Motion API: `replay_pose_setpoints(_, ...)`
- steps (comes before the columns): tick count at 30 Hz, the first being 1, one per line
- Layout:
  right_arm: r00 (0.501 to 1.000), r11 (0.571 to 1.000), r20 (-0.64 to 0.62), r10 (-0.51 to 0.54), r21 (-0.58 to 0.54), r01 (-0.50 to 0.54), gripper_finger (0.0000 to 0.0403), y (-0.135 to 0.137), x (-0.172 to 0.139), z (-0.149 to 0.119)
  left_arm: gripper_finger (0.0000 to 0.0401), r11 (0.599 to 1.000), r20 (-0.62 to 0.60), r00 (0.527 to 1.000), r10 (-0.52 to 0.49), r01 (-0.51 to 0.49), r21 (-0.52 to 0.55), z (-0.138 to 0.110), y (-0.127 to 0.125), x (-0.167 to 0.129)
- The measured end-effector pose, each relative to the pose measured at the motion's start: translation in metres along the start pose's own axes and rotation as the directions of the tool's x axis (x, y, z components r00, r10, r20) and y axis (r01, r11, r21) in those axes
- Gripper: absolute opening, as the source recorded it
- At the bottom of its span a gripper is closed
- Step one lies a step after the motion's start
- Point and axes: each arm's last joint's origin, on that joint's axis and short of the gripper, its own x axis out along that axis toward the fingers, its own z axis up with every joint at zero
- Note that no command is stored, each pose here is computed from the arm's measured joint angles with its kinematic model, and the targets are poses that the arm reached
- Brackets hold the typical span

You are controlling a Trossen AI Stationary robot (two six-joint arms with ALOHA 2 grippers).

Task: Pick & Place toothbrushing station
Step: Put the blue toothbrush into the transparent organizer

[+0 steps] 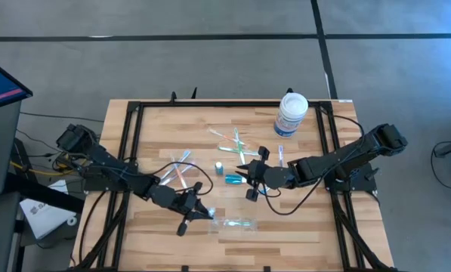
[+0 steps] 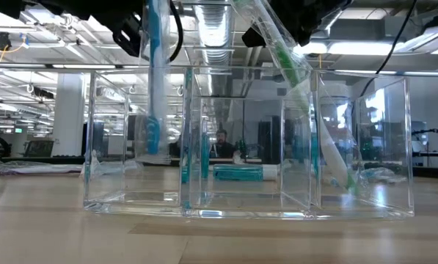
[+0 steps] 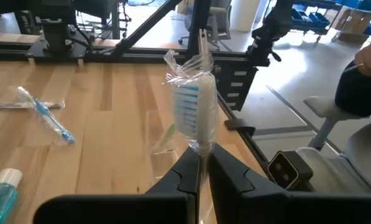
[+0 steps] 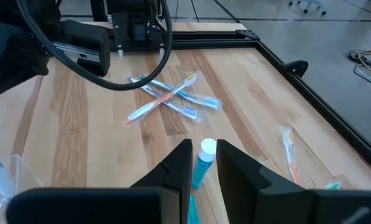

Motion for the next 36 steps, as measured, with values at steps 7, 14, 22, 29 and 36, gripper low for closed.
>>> replay_pose_setpoints(7, 1.000, 1.000, -0.010, -0.002, -0.007, 0.002, 0.0064, -0.0002, 0.0000, -0.0011, 0.0009, 0.999, -0.010, 0.999, -0.042, 0.042, 0.027, -0.0004, -0.0012, 0.0000)
replay_pose_setpoints(14, 1.000, 1.000, -0.010, -0.002, -0.006, 0.002, 0.0064, -0.0002, 0.0000, -0.0011, 0.0028, 0.999, -0.011, 0.999, -0.041, 0.042, 0.025, -0.0005, -0.0012, 0.0000)
replay_pose_setpoints(22, 1.000, 1.000, -0.009, -0.002, -0.006, 0.002, 0.0064, -0.0002, 0.0000, -0.0010, 0.0047, 0.999, -0.013, 0.999, -0.042, 0.043, 0.018, -0.0007, -0.0016, -0.0001)
replay_pose_setpoints(29, 1.000, 1.000, -0.009, -0.002, -0.006, 0.002, 0.0064, -0.0002, 0.0000, -0.0010, 0.0083, 0.997, -0.023, 0.997, -0.069, 0.069, 0.018, -0.0014, -0.0026, -0.0002)
replay_pose_setpoints(36, 1.000, 1.000, -0.009, -0.002, -0.006, 0.002, 0.0064, -0.0003, 0.0000, -0.0010, 0.0131, 0.997, -0.023, 0.997, -0.070, 0.070, 0.018, -0.0014, -0.0026, -0.0002)
